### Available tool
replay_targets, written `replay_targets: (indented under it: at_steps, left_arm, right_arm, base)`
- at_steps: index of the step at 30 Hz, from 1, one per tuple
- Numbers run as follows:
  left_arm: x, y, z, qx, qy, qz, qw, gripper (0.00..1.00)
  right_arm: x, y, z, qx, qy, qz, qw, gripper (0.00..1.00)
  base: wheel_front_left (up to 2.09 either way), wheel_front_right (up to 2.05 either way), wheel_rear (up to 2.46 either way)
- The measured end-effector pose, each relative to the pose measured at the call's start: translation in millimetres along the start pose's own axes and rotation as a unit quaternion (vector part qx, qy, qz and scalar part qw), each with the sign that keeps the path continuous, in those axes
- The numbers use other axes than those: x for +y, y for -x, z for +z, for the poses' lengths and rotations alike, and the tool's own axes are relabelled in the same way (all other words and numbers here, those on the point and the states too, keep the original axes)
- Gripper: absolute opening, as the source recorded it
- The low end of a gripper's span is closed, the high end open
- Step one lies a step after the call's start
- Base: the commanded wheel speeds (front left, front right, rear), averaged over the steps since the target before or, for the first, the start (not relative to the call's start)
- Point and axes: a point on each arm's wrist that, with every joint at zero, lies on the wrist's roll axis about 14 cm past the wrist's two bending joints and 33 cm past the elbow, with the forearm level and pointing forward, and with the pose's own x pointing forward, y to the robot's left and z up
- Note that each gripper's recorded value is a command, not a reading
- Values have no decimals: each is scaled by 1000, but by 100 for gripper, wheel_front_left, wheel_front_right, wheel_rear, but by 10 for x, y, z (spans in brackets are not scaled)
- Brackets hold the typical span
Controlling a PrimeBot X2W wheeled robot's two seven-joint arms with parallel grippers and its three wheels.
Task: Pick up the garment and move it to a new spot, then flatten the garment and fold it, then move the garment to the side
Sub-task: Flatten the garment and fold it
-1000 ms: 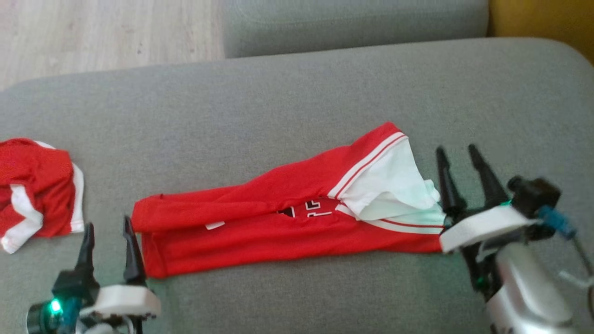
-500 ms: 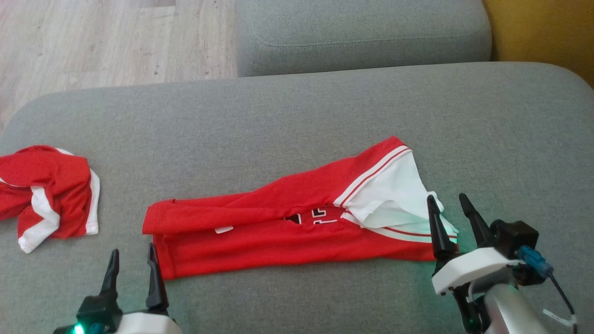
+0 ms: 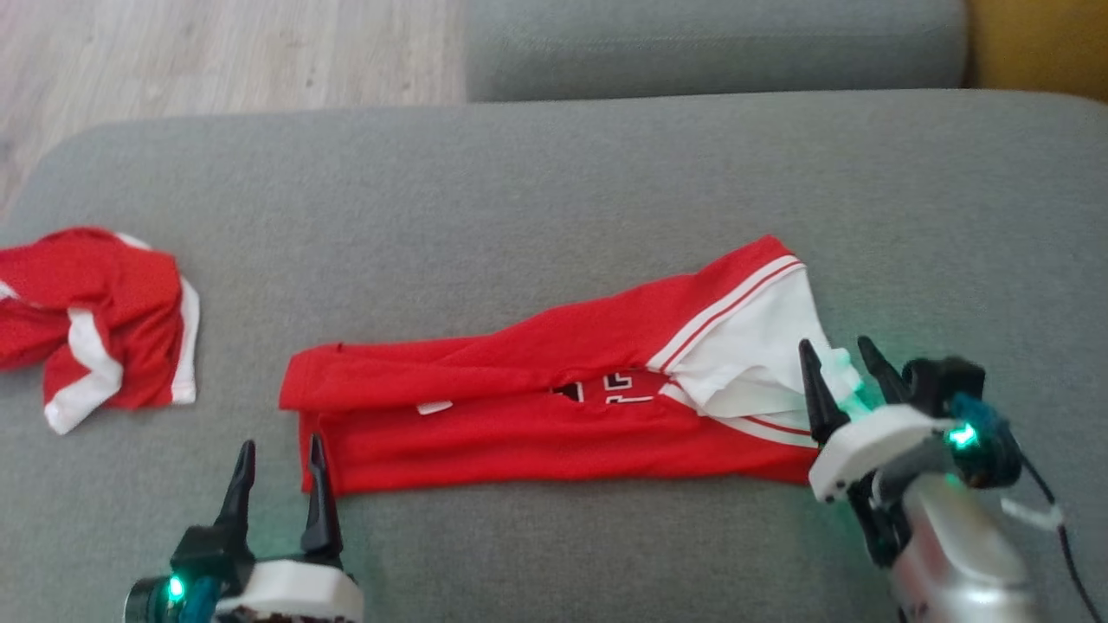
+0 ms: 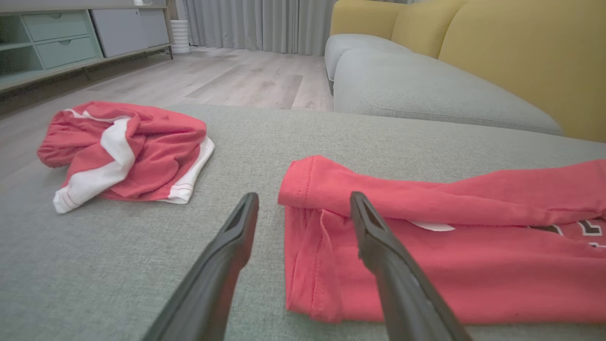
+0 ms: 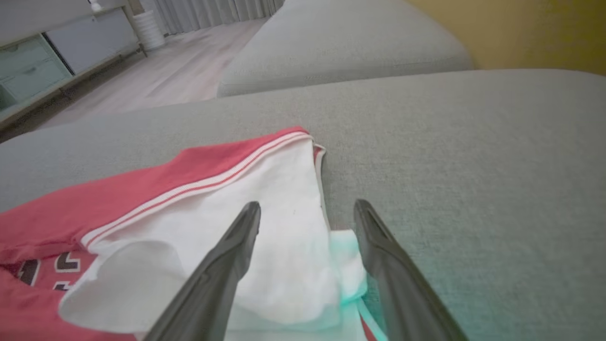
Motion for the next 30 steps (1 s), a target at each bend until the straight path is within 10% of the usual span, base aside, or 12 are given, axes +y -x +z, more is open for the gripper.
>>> replay_targets:
  at_steps: [12,13,15,30]
  left_arm:
    - [132,-16,-76,14,2,21,1000,100]
    - [134,-16,-77,14,3,22,1000,100]
    - [137,-15,-79,14,3,22,1000,100]
    - [-17,-55,-8,4,6,-1,1000,100]
  right_arm:
    - [63,-218,-381,88,-15,5,996,100]
    - [93,-223,-383,88,-17,9,996,44]
    - [133,-218,-398,90,-30,12,995,0]
    - [-652,-50,211,-25,-36,-71,996,0]
  base:
    - [0,0,0]
    - [0,0,0]
    - [0,0,0]
    - [0,0,0]
